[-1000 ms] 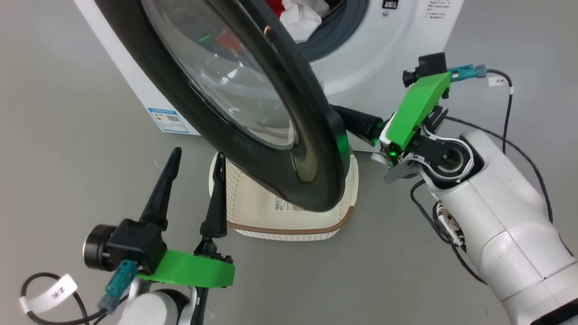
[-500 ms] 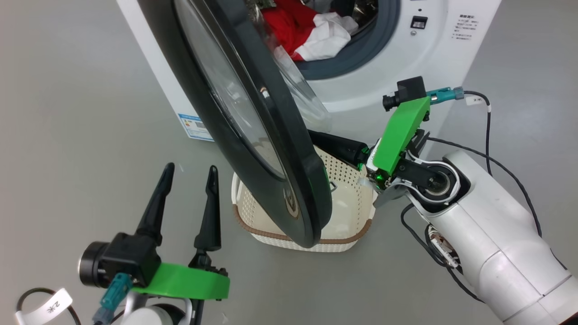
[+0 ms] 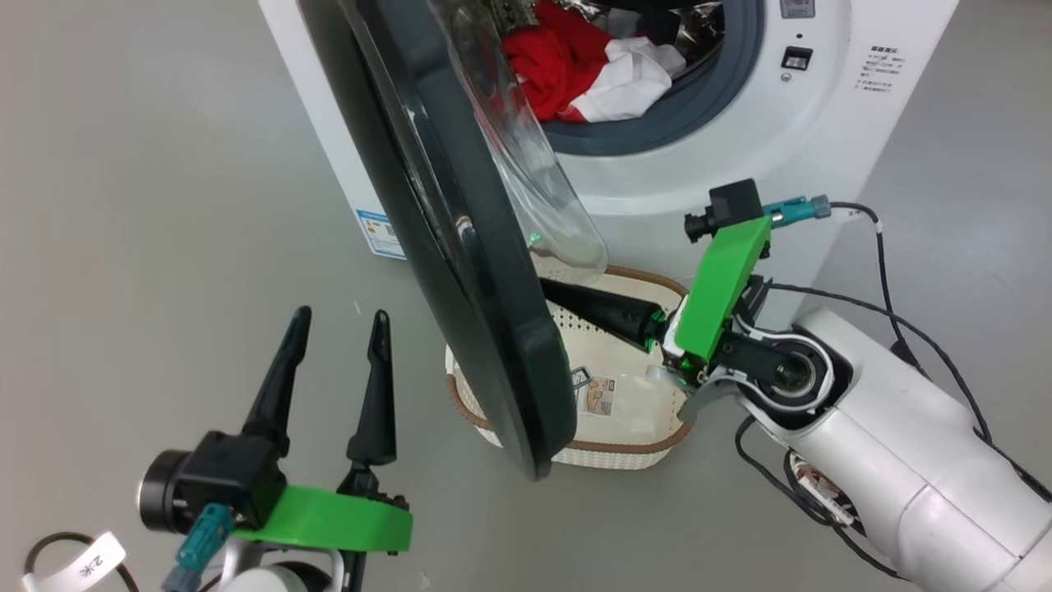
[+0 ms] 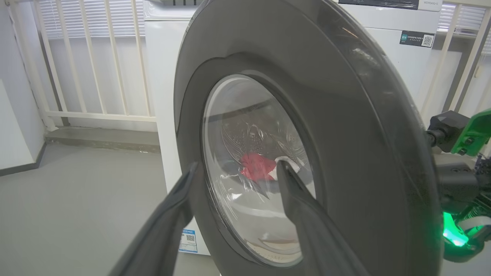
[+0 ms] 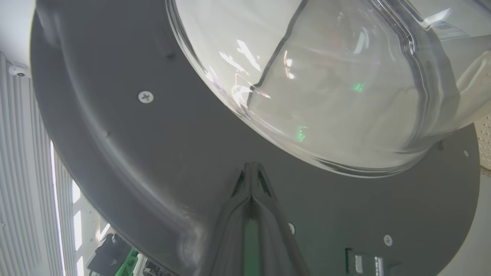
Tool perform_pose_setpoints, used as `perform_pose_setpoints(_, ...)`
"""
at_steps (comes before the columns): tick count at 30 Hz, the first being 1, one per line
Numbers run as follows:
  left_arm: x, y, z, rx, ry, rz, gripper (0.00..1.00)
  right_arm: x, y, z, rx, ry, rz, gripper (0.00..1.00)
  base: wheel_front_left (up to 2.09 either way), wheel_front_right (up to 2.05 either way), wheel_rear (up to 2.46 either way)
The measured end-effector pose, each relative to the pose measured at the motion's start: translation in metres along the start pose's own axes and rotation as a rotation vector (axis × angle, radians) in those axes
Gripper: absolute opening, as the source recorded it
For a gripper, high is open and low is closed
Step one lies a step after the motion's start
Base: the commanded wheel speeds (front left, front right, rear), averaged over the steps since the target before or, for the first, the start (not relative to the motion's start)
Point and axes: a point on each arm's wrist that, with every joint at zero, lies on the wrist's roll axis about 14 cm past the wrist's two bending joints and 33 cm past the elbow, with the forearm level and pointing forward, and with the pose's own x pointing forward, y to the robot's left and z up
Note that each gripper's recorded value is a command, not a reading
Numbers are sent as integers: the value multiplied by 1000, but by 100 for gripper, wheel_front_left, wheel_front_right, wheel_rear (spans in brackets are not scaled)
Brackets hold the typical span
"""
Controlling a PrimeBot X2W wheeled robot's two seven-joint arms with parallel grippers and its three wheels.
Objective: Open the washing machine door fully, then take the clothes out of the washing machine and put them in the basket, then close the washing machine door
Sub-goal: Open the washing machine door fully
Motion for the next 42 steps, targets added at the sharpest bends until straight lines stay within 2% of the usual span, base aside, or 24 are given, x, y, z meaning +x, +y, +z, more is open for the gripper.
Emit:
perform_pose_setpoints(10,-7,13,3,9,-1,39,100,4,5,-29,21,71,8,0,0,0,0)
perform_pose_setpoints(18,-11,21,4,12,1,64,100,7,28,-43,25,116,35,0,0,0,0)
perform_pose_setpoints(25,-15,29,3,23,8,87,100,11,57,-37,33,113,94,0,0,0,0)
perform_pose_setpoints(42,-21,37,4,15,12,112,100,12,39,-49,28,168,59,0,0,0,0)
